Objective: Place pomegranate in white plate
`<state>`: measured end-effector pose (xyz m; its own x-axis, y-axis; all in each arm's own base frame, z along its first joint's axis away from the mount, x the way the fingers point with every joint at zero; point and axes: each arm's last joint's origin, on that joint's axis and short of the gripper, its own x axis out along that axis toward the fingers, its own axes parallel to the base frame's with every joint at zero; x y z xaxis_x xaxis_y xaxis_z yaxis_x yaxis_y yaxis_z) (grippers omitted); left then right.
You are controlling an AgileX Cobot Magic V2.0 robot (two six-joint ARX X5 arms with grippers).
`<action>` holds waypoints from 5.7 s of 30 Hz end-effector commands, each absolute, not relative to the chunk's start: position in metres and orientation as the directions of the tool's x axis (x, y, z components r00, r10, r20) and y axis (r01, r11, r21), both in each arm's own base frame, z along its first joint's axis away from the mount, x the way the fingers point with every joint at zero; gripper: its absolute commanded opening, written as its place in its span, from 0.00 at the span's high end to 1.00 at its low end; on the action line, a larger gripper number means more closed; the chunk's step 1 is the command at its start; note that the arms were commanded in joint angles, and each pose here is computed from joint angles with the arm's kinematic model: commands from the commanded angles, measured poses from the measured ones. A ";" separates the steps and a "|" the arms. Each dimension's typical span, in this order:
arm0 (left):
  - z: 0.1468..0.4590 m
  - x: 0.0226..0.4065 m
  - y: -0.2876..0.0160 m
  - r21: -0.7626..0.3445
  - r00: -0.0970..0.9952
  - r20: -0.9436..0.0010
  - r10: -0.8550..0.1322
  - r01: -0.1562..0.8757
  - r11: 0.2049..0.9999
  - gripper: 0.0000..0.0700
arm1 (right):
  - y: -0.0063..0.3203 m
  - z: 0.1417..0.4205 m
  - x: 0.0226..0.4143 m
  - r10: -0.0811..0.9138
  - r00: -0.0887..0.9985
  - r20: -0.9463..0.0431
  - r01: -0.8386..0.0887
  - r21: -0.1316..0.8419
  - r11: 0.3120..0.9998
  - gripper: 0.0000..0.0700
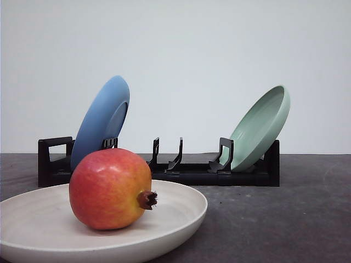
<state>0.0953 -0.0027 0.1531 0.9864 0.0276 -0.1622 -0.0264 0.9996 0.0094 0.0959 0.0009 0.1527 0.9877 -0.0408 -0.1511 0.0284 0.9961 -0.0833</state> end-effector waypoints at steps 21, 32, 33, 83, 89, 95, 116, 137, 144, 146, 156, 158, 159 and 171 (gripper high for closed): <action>0.150 0.096 -0.003 0.005 0.984 -0.175 0.025 -0.025 1.000 1.00 | 0.001 0.152 0.096 -0.043 0.988 -0.149 0.033 -0.070 0.997 0.94; 0.150 0.096 -0.003 0.005 0.984 -0.175 0.025 -0.025 1.000 1.00 | 0.001 0.151 0.096 -0.036 0.988 -0.150 0.026 -0.070 0.997 0.94; 0.150 0.096 -0.003 0.005 0.984 -0.175 0.025 -0.025 1.000 1.00 | 0.002 0.151 0.096 -0.034 0.988 -0.150 0.023 -0.070 0.997 0.94; 0.150 0.096 -0.003 0.005 0.984 -0.175 0.025 -0.025 1.000 1.00 | -0.001 0.151 0.096 -0.062 0.987 -0.150 0.052 -0.070 0.996 0.94; 0.150 0.096 -0.003 0.005 0.984 -0.175 0.026 -0.025 1.000 1.00 | -0.001 0.151 0.096 -0.062 0.987 -0.150 0.052 -0.070 0.996 0.94; 0.150 0.096 -0.003 0.005 0.984 -0.175 0.025 -0.025 1.000 1.00 | -0.001 0.151 0.096 -0.062 0.987 -0.149 0.052 -0.070 0.996 0.94; 0.150 0.096 -0.003 0.005 0.984 -0.175 0.026 -0.025 1.000 1.00 | -0.001 0.151 0.096 -0.062 0.987 -0.149 0.052 -0.070 0.996 0.94; 0.150 0.096 -0.003 0.005 0.984 -0.175 0.025 -0.025 1.000 1.00 | -0.001 0.151 0.096 -0.062 0.987 -0.150 0.052 -0.070 0.996 0.94; 0.150 0.096 -0.003 0.005 0.984 -0.175 0.025 -0.025 1.000 1.00 | -0.001 0.151 0.096 -0.062 0.987 -0.150 0.052 -0.070 0.996 0.94; 0.150 0.096 -0.003 0.005 0.984 -0.175 0.026 -0.025 1.000 1.00 | -0.001 0.151 0.096 -0.062 0.987 -0.150 0.052 -0.070 0.996 0.94; 0.150 0.096 -0.003 0.005 0.984 -0.175 0.026 -0.025 1.000 1.00 | -0.001 0.151 0.096 -0.062 0.987 -0.150 0.052 -0.070 0.996 0.94; 0.150 0.096 -0.003 0.005 0.984 -0.175 0.026 -0.025 1.000 1.00 | -0.001 0.151 0.096 -0.062 0.987 -0.150 0.052 -0.070 0.996 0.94; 0.150 0.096 -0.003 0.005 0.984 -0.175 0.026 -0.025 1.000 1.00 | -0.001 0.151 0.096 -0.062 0.987 -0.150 0.052 -0.070 0.996 0.94; 0.150 0.096 -0.003 0.005 0.984 -0.175 0.026 -0.025 1.000 1.00 | -0.001 0.151 0.096 -0.062 0.987 -0.149 0.052 -0.070 0.996 0.94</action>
